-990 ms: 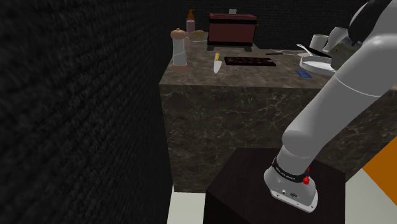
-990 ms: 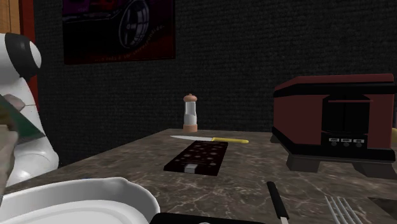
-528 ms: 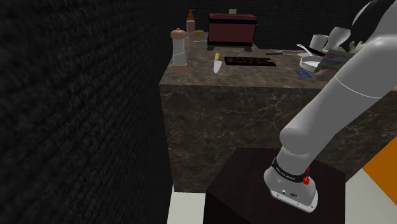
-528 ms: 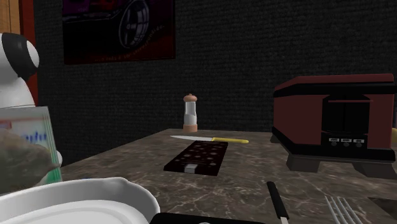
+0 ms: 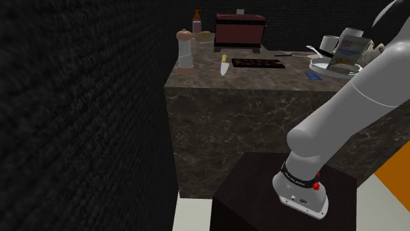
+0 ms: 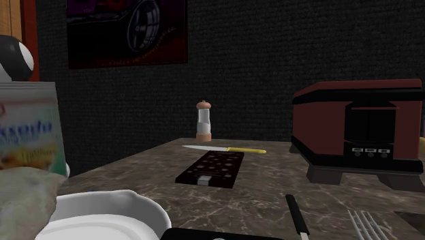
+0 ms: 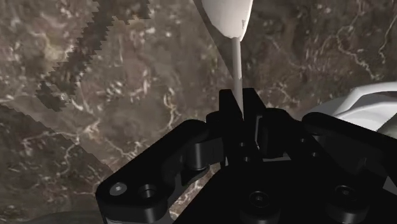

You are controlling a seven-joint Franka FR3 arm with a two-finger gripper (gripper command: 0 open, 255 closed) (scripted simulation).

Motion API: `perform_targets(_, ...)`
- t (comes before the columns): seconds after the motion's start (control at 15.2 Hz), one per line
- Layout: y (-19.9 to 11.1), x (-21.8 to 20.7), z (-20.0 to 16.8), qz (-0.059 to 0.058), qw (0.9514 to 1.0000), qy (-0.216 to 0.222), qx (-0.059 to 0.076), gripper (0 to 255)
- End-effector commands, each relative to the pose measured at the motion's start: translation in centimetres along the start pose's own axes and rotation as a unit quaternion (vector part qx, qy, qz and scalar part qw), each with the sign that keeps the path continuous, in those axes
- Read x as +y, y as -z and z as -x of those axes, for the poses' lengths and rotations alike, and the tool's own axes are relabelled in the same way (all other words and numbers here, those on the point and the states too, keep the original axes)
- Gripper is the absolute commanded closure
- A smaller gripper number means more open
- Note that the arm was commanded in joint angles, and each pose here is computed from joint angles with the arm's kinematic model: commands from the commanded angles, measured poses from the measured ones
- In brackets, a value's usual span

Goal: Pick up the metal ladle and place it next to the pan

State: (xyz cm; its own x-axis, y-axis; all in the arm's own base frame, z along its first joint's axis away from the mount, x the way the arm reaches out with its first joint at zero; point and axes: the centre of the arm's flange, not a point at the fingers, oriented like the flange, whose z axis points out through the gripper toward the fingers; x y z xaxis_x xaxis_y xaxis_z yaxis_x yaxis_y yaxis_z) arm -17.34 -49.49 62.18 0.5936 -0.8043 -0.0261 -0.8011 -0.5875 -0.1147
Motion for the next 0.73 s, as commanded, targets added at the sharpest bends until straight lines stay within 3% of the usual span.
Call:
perform_targets(0.0, -1.2, 0.1, 0.0, 0.0, 1.0, 0.0, 0.0, 255)
perform_targets(0.4, -4.2, 0.5, -0.1, 0.0, 1.0, 0.0, 0.0, 255)
perform_targets(0.66, -4.2, 0.5, -0.1, 0.0, 1.0, 0.0, 0.0, 255)
